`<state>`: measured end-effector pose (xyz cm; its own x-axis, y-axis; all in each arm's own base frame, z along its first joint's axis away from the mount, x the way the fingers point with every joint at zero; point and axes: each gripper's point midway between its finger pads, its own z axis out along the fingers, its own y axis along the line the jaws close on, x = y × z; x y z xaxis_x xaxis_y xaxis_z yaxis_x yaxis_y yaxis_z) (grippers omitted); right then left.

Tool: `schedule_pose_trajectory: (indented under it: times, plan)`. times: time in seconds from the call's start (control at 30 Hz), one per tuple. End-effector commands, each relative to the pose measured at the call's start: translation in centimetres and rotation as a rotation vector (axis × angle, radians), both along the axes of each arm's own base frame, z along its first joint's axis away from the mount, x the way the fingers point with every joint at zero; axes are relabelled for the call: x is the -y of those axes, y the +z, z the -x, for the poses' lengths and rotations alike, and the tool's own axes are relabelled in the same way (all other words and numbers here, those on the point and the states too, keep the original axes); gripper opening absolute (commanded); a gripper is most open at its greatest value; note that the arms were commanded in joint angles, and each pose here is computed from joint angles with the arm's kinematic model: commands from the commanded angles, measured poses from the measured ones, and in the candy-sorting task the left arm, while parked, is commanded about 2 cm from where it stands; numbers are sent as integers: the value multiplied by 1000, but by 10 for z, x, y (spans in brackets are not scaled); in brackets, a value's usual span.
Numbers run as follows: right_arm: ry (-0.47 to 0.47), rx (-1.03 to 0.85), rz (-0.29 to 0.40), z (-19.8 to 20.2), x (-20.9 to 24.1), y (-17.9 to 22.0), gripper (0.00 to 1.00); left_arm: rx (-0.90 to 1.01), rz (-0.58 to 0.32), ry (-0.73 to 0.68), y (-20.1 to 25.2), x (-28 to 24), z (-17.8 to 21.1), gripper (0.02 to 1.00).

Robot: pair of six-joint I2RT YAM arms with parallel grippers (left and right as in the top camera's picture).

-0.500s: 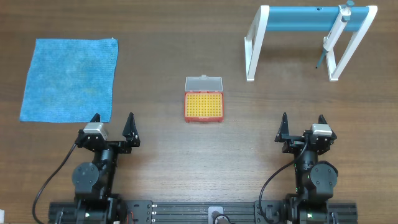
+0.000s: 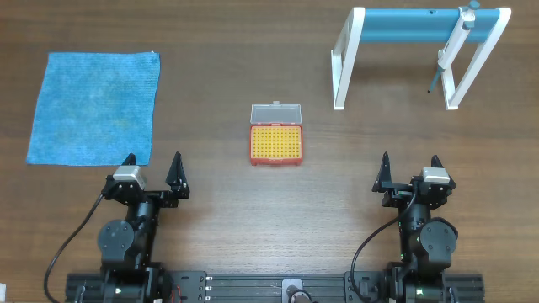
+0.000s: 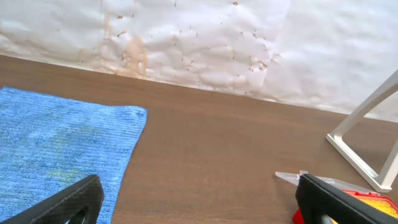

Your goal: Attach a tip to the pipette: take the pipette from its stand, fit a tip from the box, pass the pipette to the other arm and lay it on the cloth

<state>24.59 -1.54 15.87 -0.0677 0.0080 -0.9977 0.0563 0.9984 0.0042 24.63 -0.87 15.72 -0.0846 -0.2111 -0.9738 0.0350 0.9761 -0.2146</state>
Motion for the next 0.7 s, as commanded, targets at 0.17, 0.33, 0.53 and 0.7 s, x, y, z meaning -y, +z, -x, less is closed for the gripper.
schedule_pose_trajectory:
  times: [0.17, 0.33, 0.53, 0.7]
  plan:
    - [8, -2, 13, 0, -1, -1, 972, 0, -12, -2, -1, 0, 0, 998]
    - [8, -2, 13, 0, -1, -1, 974, 0, -12, -2, -1, 0, 0, 998]
    - [8, -2, 12, 0, -1, -1, 974, 1, -12, -2, -1, 0, 0, 996]
    - [8, -13, 13, 0, -1, -4, 972, 1, -12, -2, -1, 0, 0, 998]
